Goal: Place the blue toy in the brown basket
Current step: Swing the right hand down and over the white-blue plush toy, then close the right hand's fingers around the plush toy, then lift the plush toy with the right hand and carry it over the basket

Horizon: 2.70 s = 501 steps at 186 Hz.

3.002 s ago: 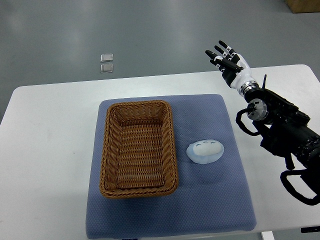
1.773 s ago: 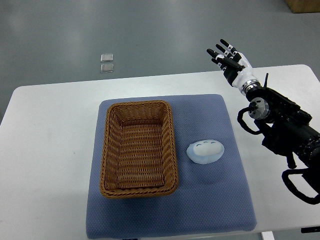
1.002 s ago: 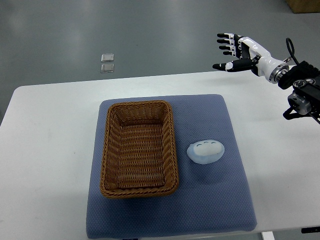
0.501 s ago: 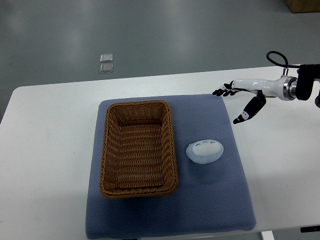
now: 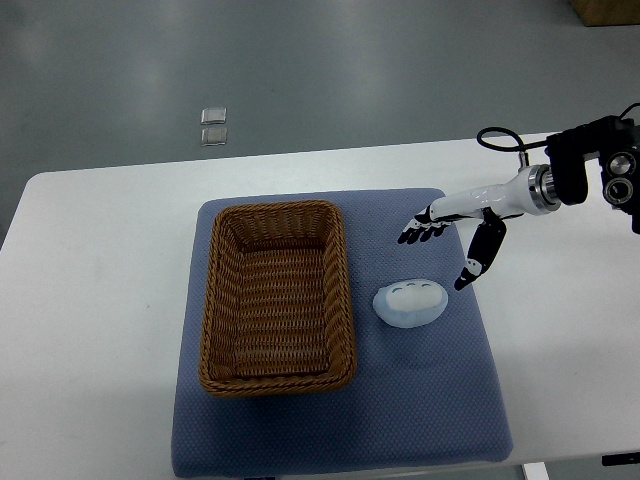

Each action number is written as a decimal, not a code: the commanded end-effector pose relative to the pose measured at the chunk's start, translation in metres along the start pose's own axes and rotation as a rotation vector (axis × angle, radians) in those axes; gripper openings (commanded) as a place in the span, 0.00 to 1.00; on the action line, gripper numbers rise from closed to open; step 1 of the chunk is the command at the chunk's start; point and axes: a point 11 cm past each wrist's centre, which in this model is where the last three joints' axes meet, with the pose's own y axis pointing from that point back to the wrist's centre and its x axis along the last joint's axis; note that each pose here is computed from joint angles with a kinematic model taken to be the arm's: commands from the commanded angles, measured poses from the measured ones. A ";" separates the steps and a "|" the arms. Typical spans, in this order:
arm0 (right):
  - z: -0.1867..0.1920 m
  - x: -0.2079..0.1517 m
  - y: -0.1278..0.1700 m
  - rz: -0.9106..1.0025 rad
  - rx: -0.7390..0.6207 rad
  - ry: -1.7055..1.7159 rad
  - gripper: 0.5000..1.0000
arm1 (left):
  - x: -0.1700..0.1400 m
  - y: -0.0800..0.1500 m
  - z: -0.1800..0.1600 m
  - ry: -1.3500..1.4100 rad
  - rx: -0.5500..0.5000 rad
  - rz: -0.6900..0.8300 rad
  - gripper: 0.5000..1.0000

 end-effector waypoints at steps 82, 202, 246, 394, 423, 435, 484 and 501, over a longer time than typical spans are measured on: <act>-0.011 -0.025 -0.031 -0.037 0.049 -0.021 0.79 | 0.000 0.000 0.000 0.000 0.000 0.000 1.00; 0.003 -0.045 -0.045 -0.039 0.027 -0.040 0.54 | 0.000 0.000 0.000 0.000 0.000 0.000 1.00; 0.002 -0.048 -0.048 -0.034 0.025 -0.026 0.24 | -0.001 0.000 0.000 0.000 0.000 -0.002 1.00; -0.019 0.026 -0.008 0.103 0.012 0.073 0.05 | -0.001 0.000 0.000 0.000 0.000 -0.002 1.00; -0.044 0.044 -0.011 0.133 0.060 0.100 0.06 | 0.000 0.000 0.000 0.000 0.000 0.000 1.00; -0.057 0.049 -0.017 0.153 0.092 0.100 0.06 | 0.000 0.000 0.000 0.000 0.000 0.000 1.00; -0.096 0.056 -0.062 0.219 0.195 0.051 0.06 | 0.000 0.000 0.000 0.000 0.000 0.000 1.00; -0.109 0.051 -0.077 0.219 0.222 0.041 0.07 | 0.000 0.000 0.000 0.000 0.000 0.000 1.00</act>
